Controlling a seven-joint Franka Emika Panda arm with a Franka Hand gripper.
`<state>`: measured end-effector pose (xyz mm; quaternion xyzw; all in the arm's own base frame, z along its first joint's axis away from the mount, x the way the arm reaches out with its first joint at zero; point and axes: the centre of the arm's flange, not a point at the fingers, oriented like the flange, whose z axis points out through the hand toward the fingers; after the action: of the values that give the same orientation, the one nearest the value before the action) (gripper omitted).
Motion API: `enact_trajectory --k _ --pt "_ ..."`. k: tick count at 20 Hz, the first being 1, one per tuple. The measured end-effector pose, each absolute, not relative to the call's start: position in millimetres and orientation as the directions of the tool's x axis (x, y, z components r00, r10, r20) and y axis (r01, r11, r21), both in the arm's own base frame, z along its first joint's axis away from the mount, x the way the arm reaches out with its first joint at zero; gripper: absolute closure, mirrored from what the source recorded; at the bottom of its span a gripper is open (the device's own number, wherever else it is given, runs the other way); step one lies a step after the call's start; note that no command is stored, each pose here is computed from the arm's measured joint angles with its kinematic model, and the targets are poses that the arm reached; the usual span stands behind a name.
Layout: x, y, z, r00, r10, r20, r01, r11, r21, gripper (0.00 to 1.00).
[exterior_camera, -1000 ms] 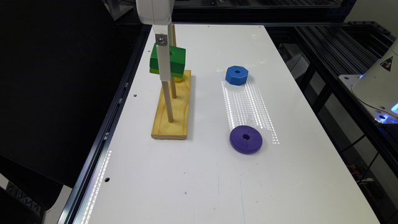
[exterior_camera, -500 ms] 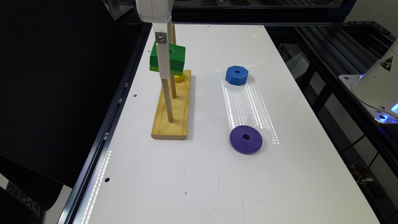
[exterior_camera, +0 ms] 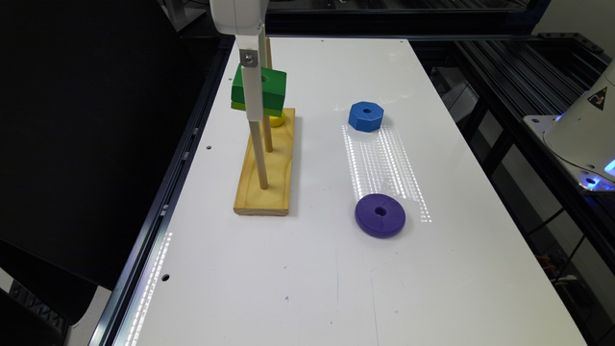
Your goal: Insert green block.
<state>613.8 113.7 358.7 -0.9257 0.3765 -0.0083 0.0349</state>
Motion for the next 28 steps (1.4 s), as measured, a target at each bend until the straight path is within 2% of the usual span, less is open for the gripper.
enact_trajectory --k 13,28 --pt "615.0 107.8 358.6 0.7127 -0.7014 -0.007 -0.7001 -0.7106 -0.070 1.00" --pt "615.6 108.9 358.3 0.7144 -0.6998 -0.005 -0.6983 -0.7123 -0.071 1.00"
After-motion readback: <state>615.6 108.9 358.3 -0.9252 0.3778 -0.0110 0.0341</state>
